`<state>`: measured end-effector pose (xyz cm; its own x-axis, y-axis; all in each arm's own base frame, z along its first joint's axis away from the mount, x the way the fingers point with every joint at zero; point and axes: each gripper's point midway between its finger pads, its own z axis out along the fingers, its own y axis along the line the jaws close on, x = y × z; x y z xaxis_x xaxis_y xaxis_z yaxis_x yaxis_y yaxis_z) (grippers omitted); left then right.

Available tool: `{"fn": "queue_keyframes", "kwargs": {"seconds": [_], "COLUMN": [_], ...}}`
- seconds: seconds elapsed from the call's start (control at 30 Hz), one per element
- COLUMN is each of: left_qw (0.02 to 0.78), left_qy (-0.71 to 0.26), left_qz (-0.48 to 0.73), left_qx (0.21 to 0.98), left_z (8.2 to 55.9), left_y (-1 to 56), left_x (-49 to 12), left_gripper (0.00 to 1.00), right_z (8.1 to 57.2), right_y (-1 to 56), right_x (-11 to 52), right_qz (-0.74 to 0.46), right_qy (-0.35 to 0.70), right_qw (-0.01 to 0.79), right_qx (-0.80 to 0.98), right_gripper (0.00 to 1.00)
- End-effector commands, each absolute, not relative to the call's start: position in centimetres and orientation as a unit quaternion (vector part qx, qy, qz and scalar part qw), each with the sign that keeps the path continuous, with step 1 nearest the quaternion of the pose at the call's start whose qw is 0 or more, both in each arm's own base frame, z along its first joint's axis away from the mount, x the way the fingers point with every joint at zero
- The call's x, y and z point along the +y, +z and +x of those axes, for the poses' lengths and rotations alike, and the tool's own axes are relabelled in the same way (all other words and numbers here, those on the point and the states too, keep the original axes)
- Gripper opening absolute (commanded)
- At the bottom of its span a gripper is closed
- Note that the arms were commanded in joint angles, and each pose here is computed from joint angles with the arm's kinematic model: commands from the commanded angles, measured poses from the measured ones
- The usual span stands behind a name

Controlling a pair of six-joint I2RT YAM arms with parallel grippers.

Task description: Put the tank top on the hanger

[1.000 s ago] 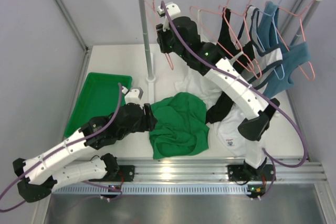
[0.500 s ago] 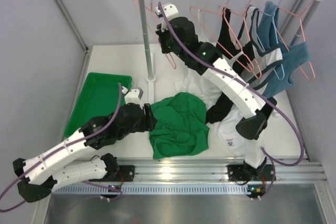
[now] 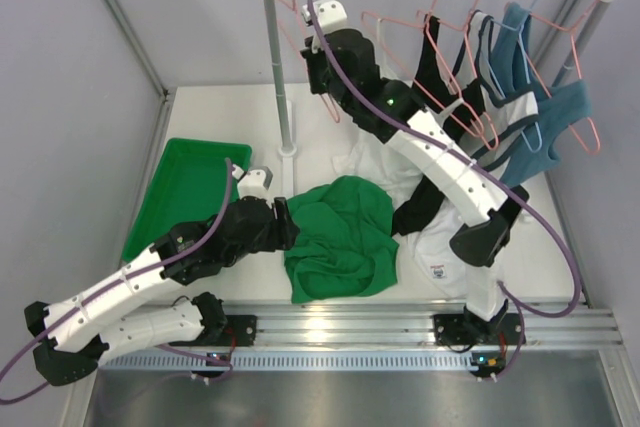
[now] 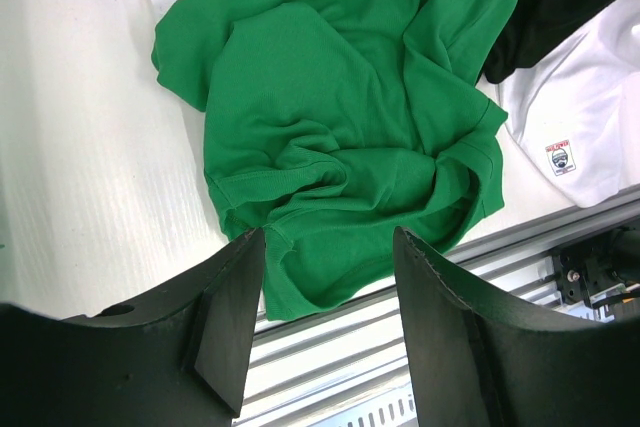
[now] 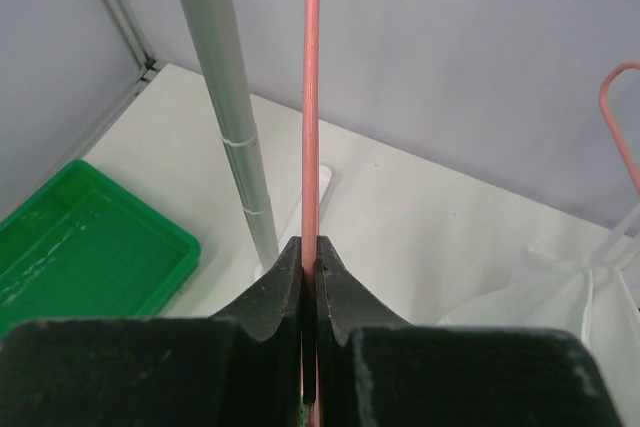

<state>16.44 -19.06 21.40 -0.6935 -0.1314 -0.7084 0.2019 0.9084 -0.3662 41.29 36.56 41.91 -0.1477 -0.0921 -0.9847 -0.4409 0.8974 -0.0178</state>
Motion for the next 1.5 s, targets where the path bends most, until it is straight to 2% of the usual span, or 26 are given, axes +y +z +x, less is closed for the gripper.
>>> {"fn": "queue_keyframes", "kwargs": {"seconds": [0.0,0.23,0.6,0.9,0.97,1.0,1.1,1.23,1.47], "left_qw": [0.403,0.401,0.394,0.347,0.327,0.315,0.273,0.228,0.216], "left_qy": [-0.216,-0.214,-0.211,-0.174,-0.163,-0.158,-0.148,-0.168,-0.18], "left_qz": [0.016,0.016,0.014,-0.011,-0.011,-0.015,-0.019,-0.01,0.003], "left_qx": [0.889,0.891,0.894,0.921,0.931,0.936,0.95,0.959,0.959], "left_z": [16.7,16.7,16.9,16.4,15.8,15.5,14.1,12.4,12.6], "left_y": [22.5,22.2,21.3,16.6,14.9,14.2,11.5,8.5,7.1], "left_x": [-18.9,-19.0,-19.5,-19.3,-19.1,-19.1,-18.8,-19.5,-21.2], "left_gripper": [0.59,0.59,0.59,0.59,0.58,0.58,0.57,0.54,0.53], "right_z": [40.7,40.0,39.0,34.7,33.6,31.9,28.3,23.9,16.5], "right_y": [48.1,49.9,49.7,49.4,46.9,47.7,44.8,37.8,29.0], "right_x": [33.8,32.1,31.0,27.5,27.0,26.0,24.7,23.0,18.9], "right_qz": [-0.127,-0.105,-0.103,-0.098,-0.108,-0.113,-0.133,-0.158,-0.168], "right_qy": [0.151,0.149,0.153,0.184,0.187,0.206,0.242,0.266,0.292], "right_qw": [0.688,0.709,0.715,0.707,0.685,0.685,0.644,0.569,0.462], "right_qx": [0.698,0.681,0.675,0.676,0.696,0.69,0.713,0.762,0.821], "right_gripper": [0.0,0.0,0.0,0.0,0.0,0.0,0.0,0.0,0.0]}}
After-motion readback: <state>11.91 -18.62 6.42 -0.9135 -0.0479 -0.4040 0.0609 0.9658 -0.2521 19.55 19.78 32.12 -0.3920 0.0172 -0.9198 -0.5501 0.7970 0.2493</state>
